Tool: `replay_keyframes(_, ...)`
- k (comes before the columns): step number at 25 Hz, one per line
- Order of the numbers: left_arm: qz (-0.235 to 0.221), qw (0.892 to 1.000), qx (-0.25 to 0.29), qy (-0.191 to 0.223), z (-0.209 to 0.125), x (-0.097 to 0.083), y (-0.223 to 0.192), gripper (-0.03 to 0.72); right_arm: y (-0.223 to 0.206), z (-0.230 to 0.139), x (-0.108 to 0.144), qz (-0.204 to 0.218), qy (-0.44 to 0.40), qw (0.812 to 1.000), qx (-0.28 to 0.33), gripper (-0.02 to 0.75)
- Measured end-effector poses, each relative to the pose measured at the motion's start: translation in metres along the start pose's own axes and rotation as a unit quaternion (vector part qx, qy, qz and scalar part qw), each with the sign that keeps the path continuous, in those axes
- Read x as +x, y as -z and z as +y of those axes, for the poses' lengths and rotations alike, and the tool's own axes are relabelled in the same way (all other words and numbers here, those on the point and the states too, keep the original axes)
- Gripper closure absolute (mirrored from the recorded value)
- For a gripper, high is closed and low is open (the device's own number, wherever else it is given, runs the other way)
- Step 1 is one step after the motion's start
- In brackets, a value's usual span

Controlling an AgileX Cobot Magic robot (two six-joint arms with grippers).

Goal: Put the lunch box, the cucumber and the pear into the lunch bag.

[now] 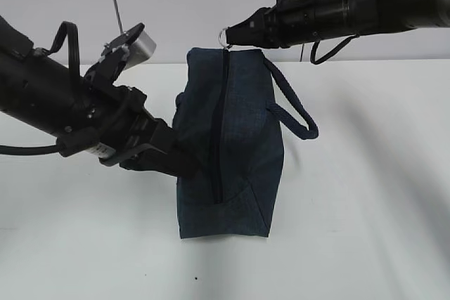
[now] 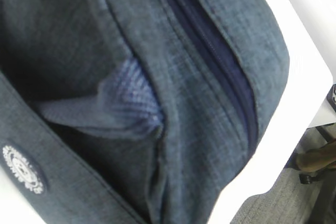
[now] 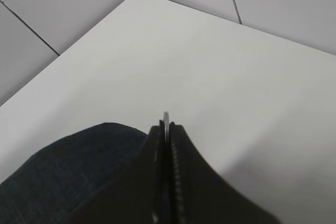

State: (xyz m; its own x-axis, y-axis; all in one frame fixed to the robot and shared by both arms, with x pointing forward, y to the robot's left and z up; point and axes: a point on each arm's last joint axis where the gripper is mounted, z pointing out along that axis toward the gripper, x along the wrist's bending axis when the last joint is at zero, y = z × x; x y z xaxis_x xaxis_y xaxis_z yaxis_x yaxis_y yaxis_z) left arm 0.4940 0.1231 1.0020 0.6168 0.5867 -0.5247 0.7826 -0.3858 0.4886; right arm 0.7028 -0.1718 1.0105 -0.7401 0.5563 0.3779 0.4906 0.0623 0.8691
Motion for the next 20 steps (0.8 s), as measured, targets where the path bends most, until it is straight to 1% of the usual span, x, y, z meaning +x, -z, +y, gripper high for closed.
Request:
replay_keyframes(5,0.0,1.0,0.001,0.001,-0.001,0.0,0.0,0.694,0.001,0.002,0.001,0.012,0.001,1.0,0.001,0.732)
replay_keyframes(7,-0.002,1.0,0.002,0.001,-0.001,0.0,0.0,0.673,0.002,0.003,0.001,0.013,0.001,1.0,0.001,0.732)
replay_keyframes(9,-0.006,1.0,0.006,0.001,-0.002,-0.001,0.0,0.613,0.002,0.003,0.001,0.015,0.001,1.0,0.003,0.732)
replay_keyframes(10,-0.011,1.0,0.01,0.0,-0.002,-0.002,0.0,0.562,0.002,0.002,0.001,0.016,0.001,1.0,0.003,0.732)
replay_keyframes(13,-0.02,1.0,0.014,-0.001,-0.003,-0.006,0.003,0.377,0.002,0.002,0.002,0.016,0.002,1.0,0.005,0.732)
replay_keyframes(15,-0.021,1.0,0.012,0.001,-0.003,-0.007,0.005,0.293,0.002,0.002,0.002,0.016,0.003,1.0,0.006,0.732)
replay_keyframes(17,-0.021,1.0,0.005,0.001,-0.003,-0.009,0.011,0.252,0.002,0.002,0.002,0.016,0.003,1.0,0.007,0.732)
replay_keyframes(20,-0.012,1.0,-0.017,0.005,0.0,-0.006,0.025,0.237,0.002,0.001,0.001,0.016,0.005,1.0,0.009,0.732)
